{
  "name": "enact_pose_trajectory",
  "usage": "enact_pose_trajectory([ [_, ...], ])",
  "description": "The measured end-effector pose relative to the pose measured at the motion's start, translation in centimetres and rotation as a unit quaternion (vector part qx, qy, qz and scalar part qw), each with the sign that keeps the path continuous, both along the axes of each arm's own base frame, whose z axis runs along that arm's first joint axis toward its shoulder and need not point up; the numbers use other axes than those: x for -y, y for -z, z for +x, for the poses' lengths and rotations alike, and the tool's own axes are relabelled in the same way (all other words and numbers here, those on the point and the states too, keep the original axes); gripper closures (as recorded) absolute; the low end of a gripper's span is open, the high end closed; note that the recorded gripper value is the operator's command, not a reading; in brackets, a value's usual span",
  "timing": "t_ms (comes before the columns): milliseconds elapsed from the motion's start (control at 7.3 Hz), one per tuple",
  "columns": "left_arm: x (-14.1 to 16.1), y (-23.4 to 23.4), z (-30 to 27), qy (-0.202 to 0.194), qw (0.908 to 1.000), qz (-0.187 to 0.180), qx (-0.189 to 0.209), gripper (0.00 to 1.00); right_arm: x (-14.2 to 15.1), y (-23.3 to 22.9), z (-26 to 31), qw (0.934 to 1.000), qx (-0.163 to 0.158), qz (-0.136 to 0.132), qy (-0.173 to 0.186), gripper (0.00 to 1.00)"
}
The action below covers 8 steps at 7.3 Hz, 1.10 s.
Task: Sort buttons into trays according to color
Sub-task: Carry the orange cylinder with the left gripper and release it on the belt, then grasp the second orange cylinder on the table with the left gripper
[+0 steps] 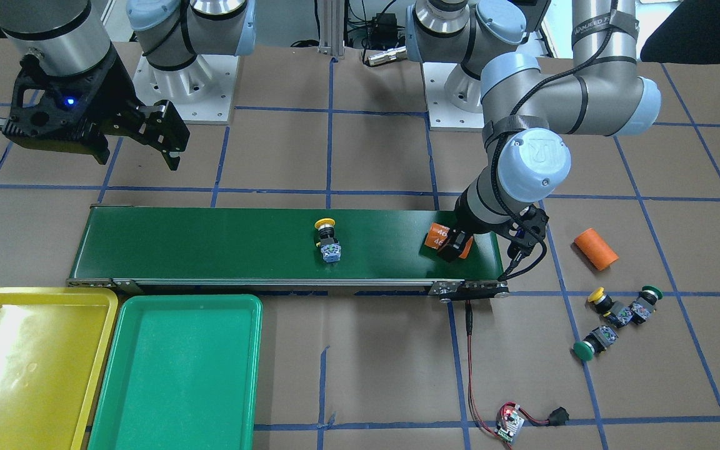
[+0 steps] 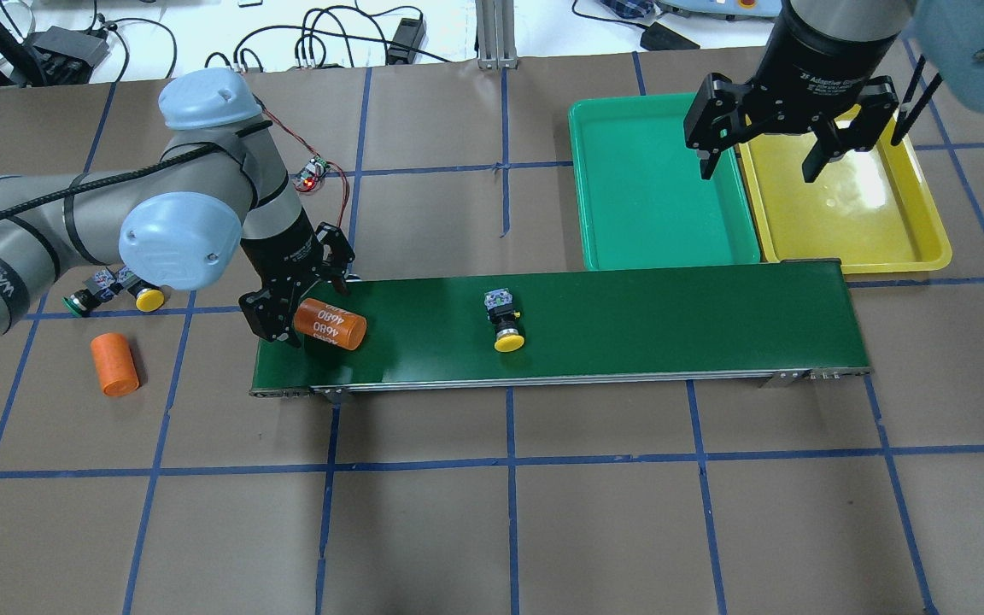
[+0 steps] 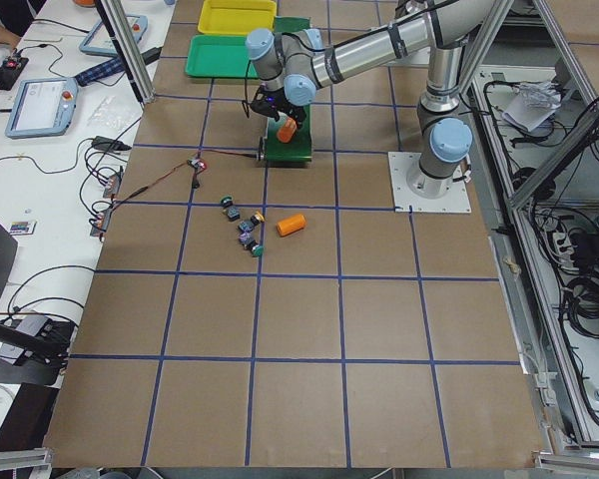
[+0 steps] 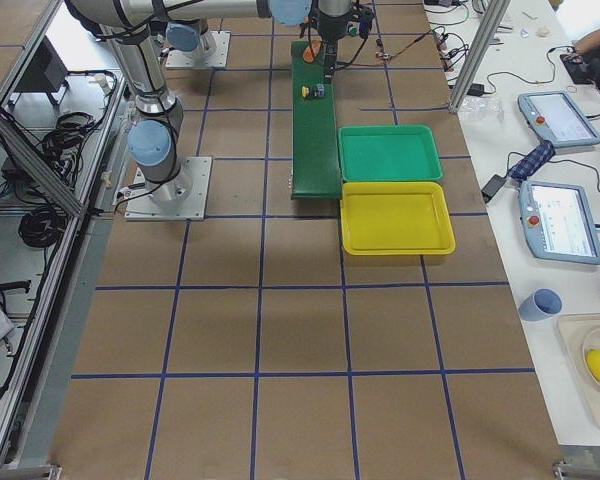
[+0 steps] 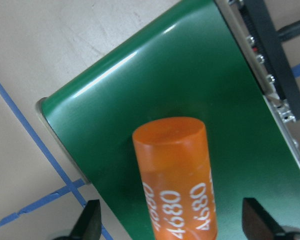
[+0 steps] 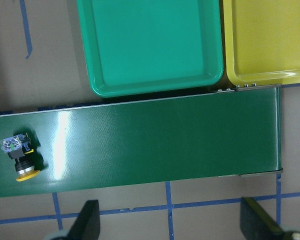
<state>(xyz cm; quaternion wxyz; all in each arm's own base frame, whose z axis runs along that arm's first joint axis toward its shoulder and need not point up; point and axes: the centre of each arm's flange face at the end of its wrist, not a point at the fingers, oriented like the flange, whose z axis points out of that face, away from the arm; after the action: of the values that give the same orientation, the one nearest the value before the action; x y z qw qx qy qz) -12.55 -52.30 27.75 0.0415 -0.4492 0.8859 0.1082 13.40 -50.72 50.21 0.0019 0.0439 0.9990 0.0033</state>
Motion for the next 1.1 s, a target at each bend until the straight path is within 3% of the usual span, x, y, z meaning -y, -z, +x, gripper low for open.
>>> enact_pose_trajectory([
  [274, 1.2, -0.9, 6.8, 0.134, 0.9909, -0.006, -0.006, 0.0, 0.0, 0.0, 0.0, 1.0, 0.0, 0.001, 0.0, 0.0],
  [411, 1.3, -0.8, 11.0, 0.179, 0.9837, -0.002, -0.017, 0.0, 0.0, 0.0, 0.0, 1.0, 0.0, 0.002, 0.0, 0.0],
  [821, -0.1, 0.4, 23.7, 0.256, 0.9645, -0.001, -0.066, 0.0, 0.0, 0.1, 0.0, 1.0, 0.0, 0.003, 0.0, 0.0],
  [1095, -1.3, 2.7, 28.1, 0.321, 0.9436, -0.018, -0.08, 0.0, 0.0, 0.1, 0.0, 1.0, 0.0, 0.004, 0.0, 0.0],
])
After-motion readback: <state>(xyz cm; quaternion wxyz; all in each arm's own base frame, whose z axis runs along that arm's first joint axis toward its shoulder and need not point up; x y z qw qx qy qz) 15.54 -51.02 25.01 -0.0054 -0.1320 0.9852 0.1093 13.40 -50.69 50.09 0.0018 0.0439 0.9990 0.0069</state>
